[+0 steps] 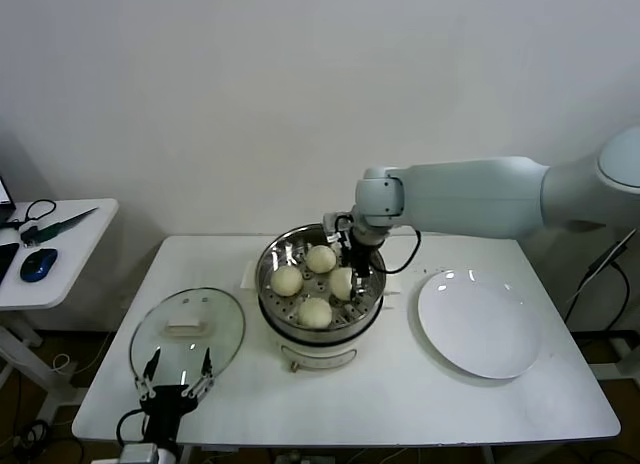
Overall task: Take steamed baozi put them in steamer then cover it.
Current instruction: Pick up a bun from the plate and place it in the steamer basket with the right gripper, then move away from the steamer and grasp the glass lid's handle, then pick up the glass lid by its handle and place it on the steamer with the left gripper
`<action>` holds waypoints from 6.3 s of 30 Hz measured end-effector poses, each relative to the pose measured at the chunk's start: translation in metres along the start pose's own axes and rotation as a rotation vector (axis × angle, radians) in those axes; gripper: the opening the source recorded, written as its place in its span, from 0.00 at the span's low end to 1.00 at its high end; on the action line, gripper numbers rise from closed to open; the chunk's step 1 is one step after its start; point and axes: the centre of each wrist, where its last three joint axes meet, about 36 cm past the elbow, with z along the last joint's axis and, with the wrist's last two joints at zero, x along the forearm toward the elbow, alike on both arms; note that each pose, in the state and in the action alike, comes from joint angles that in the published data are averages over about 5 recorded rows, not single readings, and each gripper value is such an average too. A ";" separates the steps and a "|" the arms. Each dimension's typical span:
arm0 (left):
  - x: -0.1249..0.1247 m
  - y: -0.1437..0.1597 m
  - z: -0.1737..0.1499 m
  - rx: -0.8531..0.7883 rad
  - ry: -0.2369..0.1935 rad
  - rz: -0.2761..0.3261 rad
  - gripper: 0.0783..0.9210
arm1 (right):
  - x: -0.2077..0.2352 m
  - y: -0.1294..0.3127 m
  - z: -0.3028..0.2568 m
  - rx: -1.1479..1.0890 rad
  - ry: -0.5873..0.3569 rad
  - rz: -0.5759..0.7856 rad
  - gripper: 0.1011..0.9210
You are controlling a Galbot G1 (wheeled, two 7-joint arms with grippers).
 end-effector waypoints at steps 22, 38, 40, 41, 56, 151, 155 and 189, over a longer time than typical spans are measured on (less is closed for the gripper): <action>0.001 0.000 -0.006 0.002 -0.011 0.004 0.88 | 0.038 -0.006 0.023 -0.007 -0.063 0.042 0.88; -0.011 0.008 -0.006 -0.048 -0.031 0.045 0.88 | 0.063 0.047 0.151 -0.474 -0.607 0.552 0.88; -0.014 0.010 -0.006 -0.069 -0.037 0.049 0.88 | 0.050 0.066 0.169 -0.535 -0.655 0.605 0.88; -0.015 0.011 -0.005 -0.080 -0.041 0.051 0.88 | 0.043 0.075 0.176 -0.558 -0.677 0.629 0.88; -0.027 0.025 0.014 -0.268 -0.083 0.078 0.88 | -0.081 0.185 0.223 -0.760 -1.136 1.002 0.88; -0.181 0.081 0.110 -1.472 -0.171 -0.168 0.06 | -0.253 0.530 0.198 -1.392 -1.014 1.254 0.88; -0.178 0.084 0.086 -1.438 -0.168 -0.196 0.06 | -0.253 0.531 0.198 -1.387 -1.003 1.256 0.88; -0.110 -0.080 -0.116 -1.303 -0.250 -0.112 0.06 | -0.262 0.528 0.194 -1.358 -0.992 1.267 0.88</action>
